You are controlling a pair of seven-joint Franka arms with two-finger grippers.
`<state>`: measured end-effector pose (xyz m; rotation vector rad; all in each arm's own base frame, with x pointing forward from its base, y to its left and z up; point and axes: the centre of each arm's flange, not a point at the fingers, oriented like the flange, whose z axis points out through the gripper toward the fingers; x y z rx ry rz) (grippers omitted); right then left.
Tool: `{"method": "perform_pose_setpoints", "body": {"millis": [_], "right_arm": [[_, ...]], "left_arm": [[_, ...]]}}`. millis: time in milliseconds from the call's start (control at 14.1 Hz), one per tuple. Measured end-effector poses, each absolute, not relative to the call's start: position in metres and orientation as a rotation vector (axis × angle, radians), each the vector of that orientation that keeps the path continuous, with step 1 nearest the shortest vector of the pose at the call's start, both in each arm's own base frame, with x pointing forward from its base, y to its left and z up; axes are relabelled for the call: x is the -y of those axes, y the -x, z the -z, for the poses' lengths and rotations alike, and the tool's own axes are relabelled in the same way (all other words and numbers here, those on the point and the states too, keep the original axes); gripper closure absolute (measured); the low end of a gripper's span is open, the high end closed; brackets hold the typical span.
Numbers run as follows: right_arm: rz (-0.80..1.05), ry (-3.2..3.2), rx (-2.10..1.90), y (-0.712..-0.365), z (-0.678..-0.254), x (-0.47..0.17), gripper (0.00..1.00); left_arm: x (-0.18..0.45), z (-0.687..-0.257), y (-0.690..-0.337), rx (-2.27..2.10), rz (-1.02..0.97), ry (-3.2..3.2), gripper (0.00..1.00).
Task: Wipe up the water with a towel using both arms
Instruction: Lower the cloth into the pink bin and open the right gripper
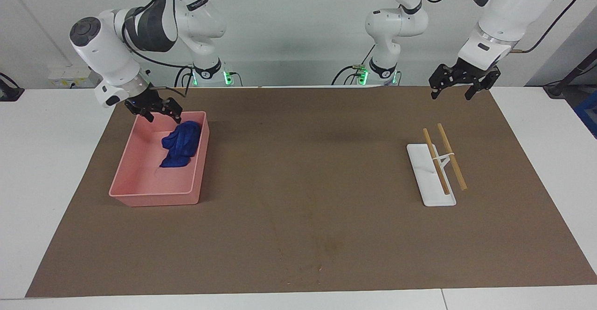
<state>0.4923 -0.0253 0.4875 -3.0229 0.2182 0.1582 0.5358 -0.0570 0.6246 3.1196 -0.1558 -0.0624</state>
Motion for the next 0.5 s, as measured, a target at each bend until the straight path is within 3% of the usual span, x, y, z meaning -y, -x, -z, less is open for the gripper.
{"method": "perform_pose_setpoints", "body": {"millis": [498], "right_arm": [[-0.098, 3.120, -0.212, -0.513, -0.580, -0.051, 0.00]], "left_arm": [[0.057, -0.625, -0.536, 0.156, 0.062, -3.120, 0.00]]}}
